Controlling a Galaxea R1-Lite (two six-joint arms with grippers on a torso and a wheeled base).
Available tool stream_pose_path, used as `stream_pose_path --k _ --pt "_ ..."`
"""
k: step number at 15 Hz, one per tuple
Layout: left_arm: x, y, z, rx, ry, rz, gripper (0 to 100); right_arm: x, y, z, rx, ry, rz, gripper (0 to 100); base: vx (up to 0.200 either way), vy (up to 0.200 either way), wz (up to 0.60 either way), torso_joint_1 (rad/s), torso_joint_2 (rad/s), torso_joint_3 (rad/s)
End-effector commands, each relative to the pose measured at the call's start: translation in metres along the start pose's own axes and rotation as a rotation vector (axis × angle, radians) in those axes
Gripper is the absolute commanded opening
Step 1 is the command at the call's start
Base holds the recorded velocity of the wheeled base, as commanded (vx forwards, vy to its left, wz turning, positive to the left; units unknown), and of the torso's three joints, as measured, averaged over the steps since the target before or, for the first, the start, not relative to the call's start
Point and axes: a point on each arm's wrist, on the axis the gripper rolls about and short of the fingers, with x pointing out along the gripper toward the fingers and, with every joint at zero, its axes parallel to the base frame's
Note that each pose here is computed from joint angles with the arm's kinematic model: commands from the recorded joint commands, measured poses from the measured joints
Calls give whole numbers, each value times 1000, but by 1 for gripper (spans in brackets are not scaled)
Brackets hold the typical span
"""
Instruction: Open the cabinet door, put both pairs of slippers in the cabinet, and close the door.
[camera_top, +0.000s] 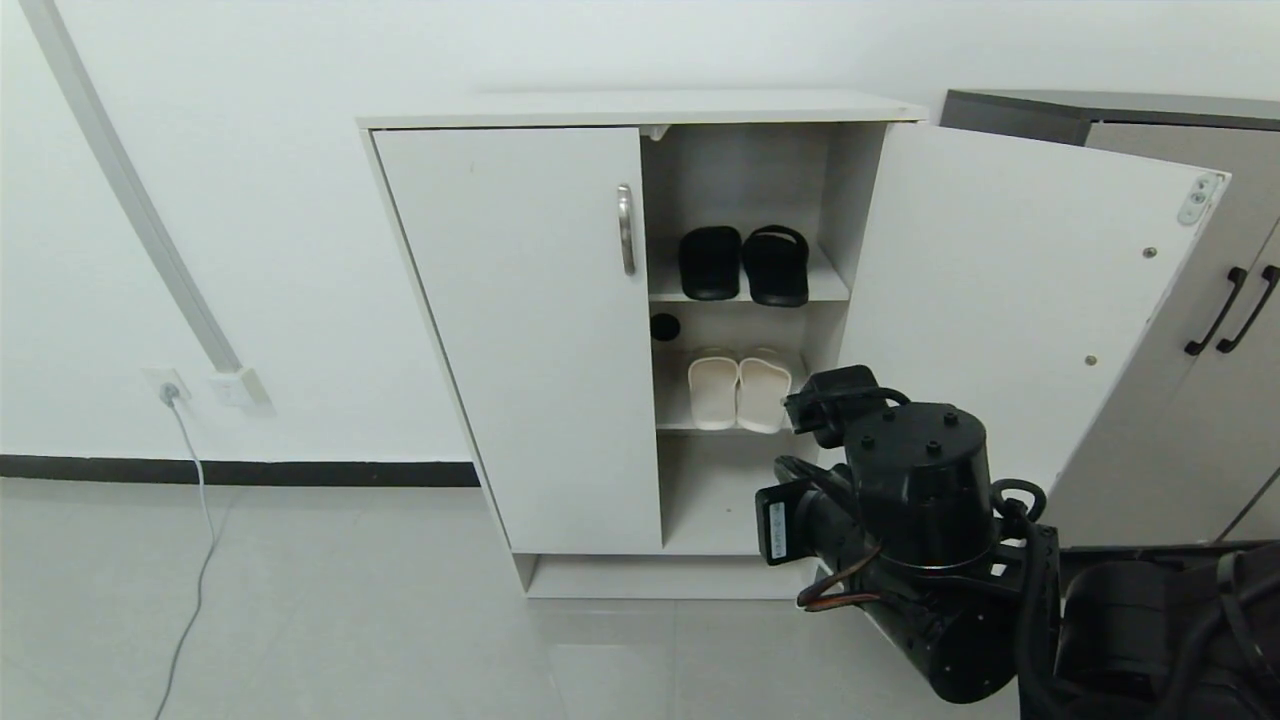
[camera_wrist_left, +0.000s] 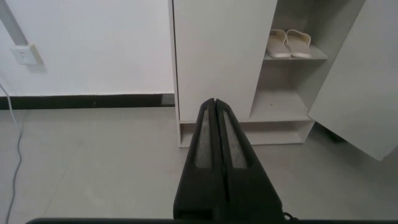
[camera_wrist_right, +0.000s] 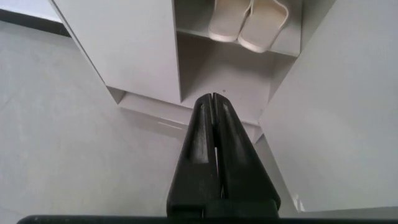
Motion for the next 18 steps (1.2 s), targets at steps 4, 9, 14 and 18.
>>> stream_pose_path --k 4,9,14,18 --pt "0 0 0 -1 1 1 0 3 -3 -4 9 -5 -4 0 0 0 0 0 0 0" --pt "0 0 0 -1 1 1 0 4 -4 -4 9 -6 -7 0 0 0 0 0 0 0" --pt "0 0 0 -1 1 1 0 4 -4 -4 8 -6 -7 0 0 0 0 0 -11 -4" --pt "0 0 0 -2 1 1 0 3 -4 -5 5 -2 -8 0 0 0 0 12 -223 -317"
